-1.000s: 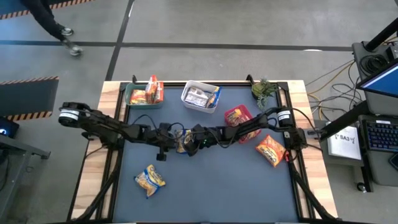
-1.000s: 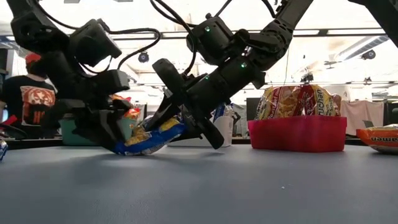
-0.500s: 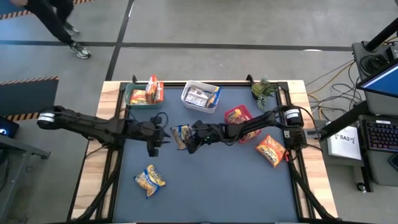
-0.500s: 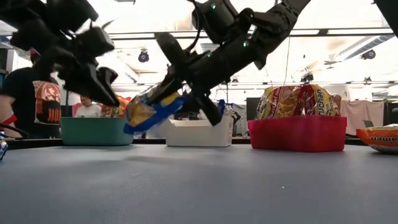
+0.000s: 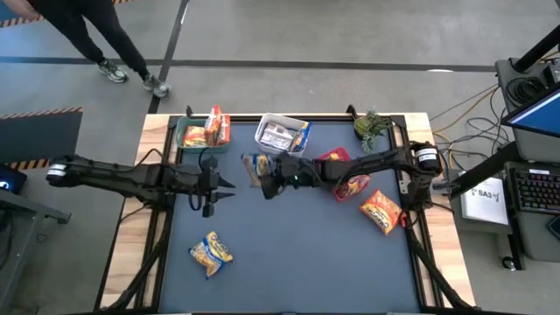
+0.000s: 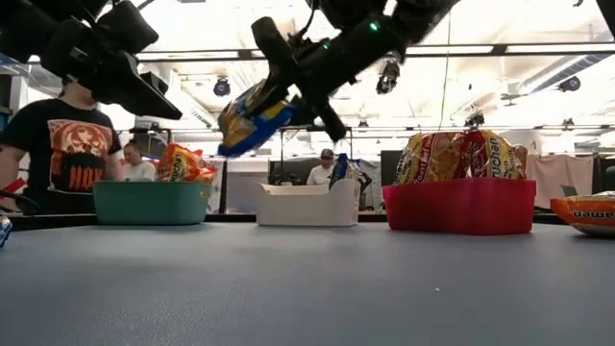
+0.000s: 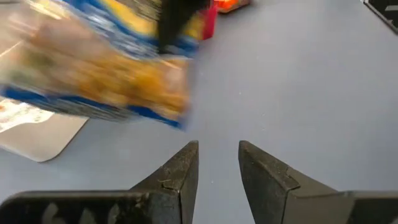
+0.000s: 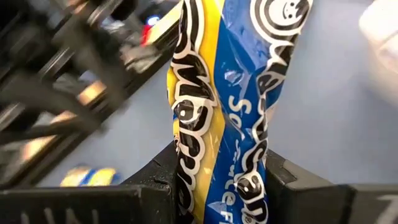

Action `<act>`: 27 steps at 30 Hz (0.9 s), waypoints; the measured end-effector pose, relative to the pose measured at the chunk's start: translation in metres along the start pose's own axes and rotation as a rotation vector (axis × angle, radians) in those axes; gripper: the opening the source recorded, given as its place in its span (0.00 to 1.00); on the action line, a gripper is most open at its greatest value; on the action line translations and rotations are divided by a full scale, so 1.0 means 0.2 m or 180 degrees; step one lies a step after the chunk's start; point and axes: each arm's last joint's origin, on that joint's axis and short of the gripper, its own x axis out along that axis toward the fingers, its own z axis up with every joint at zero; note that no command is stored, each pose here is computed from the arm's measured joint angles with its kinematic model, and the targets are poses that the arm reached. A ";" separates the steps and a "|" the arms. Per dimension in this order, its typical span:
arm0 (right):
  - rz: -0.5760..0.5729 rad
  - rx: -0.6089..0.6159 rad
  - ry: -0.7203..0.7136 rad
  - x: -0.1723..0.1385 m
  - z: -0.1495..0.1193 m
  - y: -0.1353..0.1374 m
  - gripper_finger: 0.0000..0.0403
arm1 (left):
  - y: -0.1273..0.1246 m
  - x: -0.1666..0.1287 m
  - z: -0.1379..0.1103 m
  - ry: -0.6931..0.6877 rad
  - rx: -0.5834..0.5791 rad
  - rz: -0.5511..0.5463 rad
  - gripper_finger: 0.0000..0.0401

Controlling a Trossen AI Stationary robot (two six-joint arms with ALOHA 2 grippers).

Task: Sort Maruchan noodles
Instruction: Put the blue noodle pack into the white bin

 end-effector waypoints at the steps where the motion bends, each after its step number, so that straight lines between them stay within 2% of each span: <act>1: -0.0085 -0.0051 -0.0032 -0.01 0.05 0.00 0.27 | 0.00 0.00 0.00 -0.0008 -0.0001 0.0002 0.25; 6: -0.0665 -0.0369 -0.0014 -0.04 0.27 -0.02 0.27 | 0.01 0.00 0.00 0.0032 0.0004 0.0175 0.25; 12: -0.1394 -0.0297 0.0166 -0.08 0.47 -0.13 0.27 | 0.01 0.01 -0.01 0.0085 0.0013 0.0270 0.25; 18: -0.1916 0.0156 0.0535 -0.05 0.52 -0.33 0.28 | 0.01 0.01 -0.01 0.0106 0.0029 0.0270 0.24; 27: -0.2122 0.0351 0.0604 0.03 0.48 -0.45 0.30 | 0.01 0.02 -0.02 0.0112 0.0032 0.0271 0.24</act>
